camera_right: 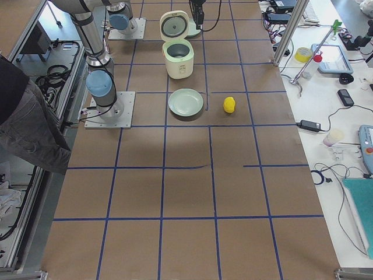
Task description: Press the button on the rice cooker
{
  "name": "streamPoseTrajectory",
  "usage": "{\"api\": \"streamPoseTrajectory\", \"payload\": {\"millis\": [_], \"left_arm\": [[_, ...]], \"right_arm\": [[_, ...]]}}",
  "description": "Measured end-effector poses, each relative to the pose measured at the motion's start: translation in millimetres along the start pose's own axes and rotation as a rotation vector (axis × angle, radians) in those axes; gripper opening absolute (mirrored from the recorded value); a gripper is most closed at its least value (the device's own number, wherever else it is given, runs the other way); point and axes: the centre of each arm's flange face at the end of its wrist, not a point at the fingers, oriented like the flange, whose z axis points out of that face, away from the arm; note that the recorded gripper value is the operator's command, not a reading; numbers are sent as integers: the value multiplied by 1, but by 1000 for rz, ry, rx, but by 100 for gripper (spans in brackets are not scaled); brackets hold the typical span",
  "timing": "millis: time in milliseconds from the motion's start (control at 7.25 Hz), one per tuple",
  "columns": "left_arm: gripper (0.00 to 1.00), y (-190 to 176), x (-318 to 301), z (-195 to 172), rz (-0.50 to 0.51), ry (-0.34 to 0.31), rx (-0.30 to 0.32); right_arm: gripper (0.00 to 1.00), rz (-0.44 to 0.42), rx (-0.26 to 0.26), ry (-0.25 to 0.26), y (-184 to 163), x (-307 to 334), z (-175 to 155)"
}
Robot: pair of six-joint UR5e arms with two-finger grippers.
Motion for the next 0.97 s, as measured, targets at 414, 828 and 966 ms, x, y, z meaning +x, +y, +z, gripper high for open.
{"api": "streamPoseTrajectory", "payload": {"millis": [414, 828, 966], "left_arm": [[100, 0, 0, 0, 0, 0, 0], [100, 0, 0, 0, 0, 0, 0], [100, 0, 0, 0, 0, 0, 0]], "right_arm": [[100, 86, -1, 28, -9, 50, -3], [100, 135, -3, 58, -12, 81, -4], [100, 144, -5, 62, -13, 86, -3]]}}
